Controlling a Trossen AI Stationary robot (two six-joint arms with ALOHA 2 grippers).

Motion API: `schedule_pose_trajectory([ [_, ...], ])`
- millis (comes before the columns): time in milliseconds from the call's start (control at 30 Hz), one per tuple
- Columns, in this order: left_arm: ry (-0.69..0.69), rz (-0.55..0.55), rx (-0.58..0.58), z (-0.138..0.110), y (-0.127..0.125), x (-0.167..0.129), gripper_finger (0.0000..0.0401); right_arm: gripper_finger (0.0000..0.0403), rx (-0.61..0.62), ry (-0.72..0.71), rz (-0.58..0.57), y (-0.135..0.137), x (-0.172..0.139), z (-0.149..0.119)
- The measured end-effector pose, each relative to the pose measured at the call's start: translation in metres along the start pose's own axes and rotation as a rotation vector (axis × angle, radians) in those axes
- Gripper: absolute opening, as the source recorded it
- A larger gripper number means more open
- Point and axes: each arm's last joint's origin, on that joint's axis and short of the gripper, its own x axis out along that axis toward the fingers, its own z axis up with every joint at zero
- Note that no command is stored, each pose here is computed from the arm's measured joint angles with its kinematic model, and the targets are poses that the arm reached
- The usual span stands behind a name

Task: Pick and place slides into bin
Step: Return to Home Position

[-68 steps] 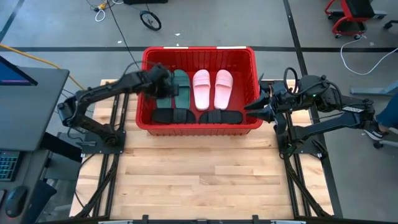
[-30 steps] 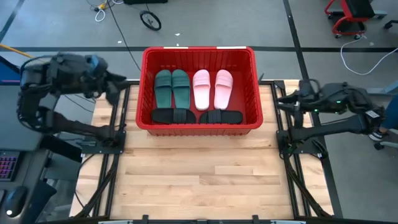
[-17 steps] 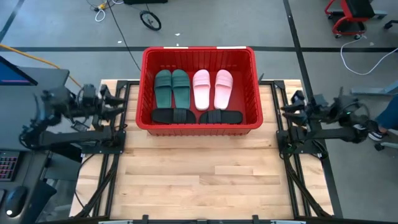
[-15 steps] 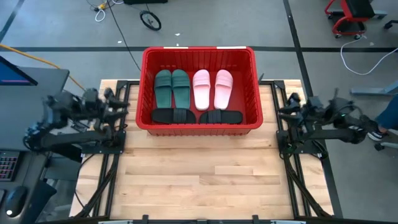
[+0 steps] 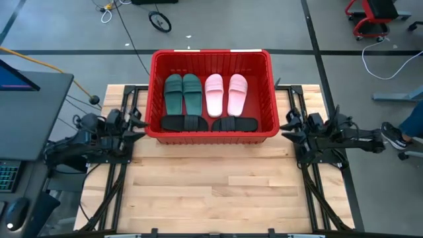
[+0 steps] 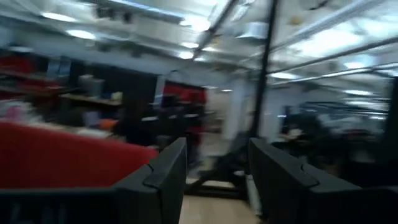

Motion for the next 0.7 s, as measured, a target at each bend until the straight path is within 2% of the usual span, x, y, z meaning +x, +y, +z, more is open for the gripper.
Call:
schedule_pose_trajectory([
  [67,-0.007,-0.069,-0.034,-0.008,0.001,0.0,0.0179,0.0128,0.045,-0.02,0.035,-0.002,0.001,-0.008],
  [200,-0.016,-0.133,-0.191,-0.026,0.003,0.0,0.0184,0.0128,0.119,-0.03,0.042,-0.005,0.002,-0.021],
  [267,-0.035,-0.176,-0.21,-0.029,0.001,0.0,0.0185,0.0128,0.13,-0.053,0.052,-0.005,0.002,-0.022],
  [400,-0.048,-0.232,-0.127,-0.032,-0.003,0.0,0.0181,0.0128,0.049,-0.074,0.074,-0.004,0.002,-0.02],
  [500,-0.05,-0.234,-0.071,-0.033,-0.005,0.0,0.0177,0.0128,-0.014,-0.072,0.055,-0.005,0.002,-0.02],
  [600,-0.016,-0.211,-0.041,-0.037,-0.004,0.001,0.0177,0.0128,-0.026,-0.029,0.012,-0.007,0.002,-0.025],
  [700,0.036,-0.137,-0.03,-0.043,0.0,0.002,0.0181,0.0128,-0.014,0.039,-0.037,-0.01,0.002,-0.032],
])
